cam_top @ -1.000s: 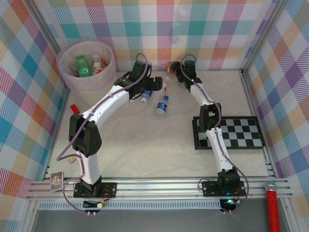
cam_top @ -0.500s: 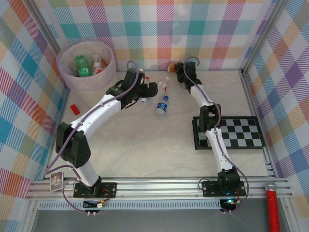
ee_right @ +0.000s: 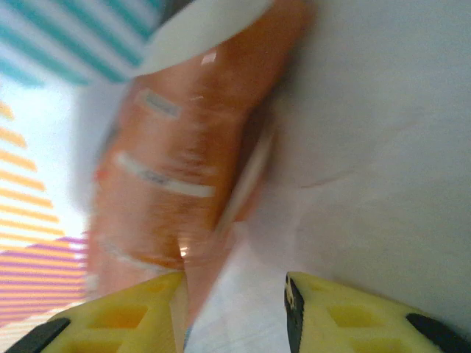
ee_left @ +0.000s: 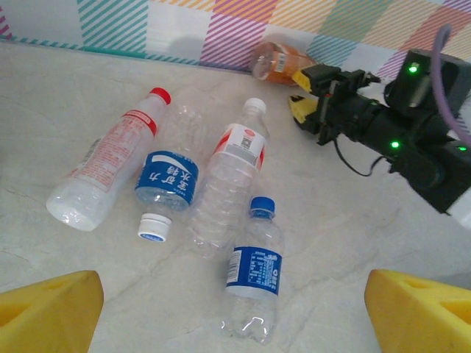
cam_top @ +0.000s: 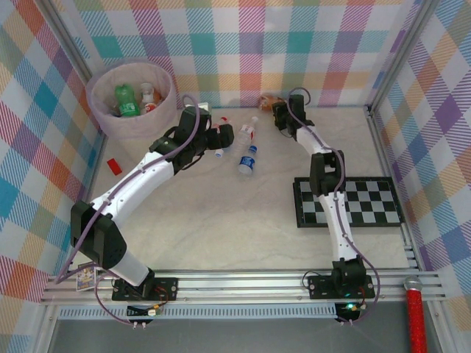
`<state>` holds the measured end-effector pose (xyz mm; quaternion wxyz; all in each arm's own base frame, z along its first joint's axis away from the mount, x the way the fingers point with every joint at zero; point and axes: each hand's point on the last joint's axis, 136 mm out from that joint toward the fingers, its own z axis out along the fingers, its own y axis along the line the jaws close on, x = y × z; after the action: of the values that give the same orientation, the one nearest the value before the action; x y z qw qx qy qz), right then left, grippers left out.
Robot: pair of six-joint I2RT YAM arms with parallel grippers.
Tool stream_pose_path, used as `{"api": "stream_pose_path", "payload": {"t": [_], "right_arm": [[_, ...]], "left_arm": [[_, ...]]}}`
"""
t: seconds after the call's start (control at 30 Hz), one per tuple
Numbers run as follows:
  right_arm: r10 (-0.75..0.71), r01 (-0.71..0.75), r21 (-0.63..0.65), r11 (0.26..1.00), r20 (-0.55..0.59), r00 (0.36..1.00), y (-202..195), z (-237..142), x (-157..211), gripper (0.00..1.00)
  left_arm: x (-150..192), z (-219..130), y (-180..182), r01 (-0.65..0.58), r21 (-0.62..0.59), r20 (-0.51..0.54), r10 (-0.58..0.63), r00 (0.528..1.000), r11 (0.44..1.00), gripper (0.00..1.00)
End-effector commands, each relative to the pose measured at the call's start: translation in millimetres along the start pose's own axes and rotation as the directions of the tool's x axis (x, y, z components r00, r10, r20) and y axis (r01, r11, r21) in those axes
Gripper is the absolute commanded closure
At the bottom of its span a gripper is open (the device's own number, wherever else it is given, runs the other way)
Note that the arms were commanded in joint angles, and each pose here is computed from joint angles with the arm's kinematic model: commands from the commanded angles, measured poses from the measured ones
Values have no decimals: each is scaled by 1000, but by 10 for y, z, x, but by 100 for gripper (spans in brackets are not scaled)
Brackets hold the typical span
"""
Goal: Put the plastic bottles in the bin
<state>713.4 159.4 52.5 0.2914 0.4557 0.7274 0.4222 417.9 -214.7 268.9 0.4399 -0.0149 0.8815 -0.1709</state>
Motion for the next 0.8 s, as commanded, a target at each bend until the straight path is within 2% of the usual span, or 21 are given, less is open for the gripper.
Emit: {"api": "stream_pose_path", "payload": {"t": [0.0, 0.07, 0.13, 0.2, 0.3, 0.4, 0.53, 0.6, 0.77], "right_arm": [[71, -108, 252, 962, 151, 986, -649, -430, -521, 58], [120, -163, 241, 957, 181, 976, -773, -680, -654, 58], [145, -175, 176, 969, 169, 975, -774, -1012, -681, 57], [70, -94, 155, 983, 153, 986, -664, -1290, -624, 56], [-24, 12, 149, 989, 83, 996, -447, -1453, -508, 54], [-43, 44, 117, 992, -14, 999, -280, -1323, -399, 53], [-105, 113, 42, 993, -158, 982, -64, -932, -168, 49], [-114, 124, 34, 992, -205, 972, -30, -765, -60, 46], [-159, 166, 7, 986, -240, 958, 60, -437, 93, 44]], "left_arm": [[-124, -184, 80, 26, -15, 59, -25, 998, 1000, 9], [-118, -244, 127, 28, -29, 69, -26, 997, 999, 9], [-120, -320, 155, 37, -30, 86, -35, 996, 999, 9], [-133, -369, 164, 45, -23, 101, -43, 994, 999, 9], [-170, -398, 141, 49, -9, 114, -48, 992, 999, 9], [-209, -373, 118, 50, -6, 118, -49, 992, 999, 10], [-176, -218, 77, 36, -7, 82, -35, 996, 999, 9], [-174, -61, 19, 27, -1, 54, -27, 998, 1000, 9], [-241, 541, -204, -18, 18, -18, 18, 1000, 1000, 9]]}}
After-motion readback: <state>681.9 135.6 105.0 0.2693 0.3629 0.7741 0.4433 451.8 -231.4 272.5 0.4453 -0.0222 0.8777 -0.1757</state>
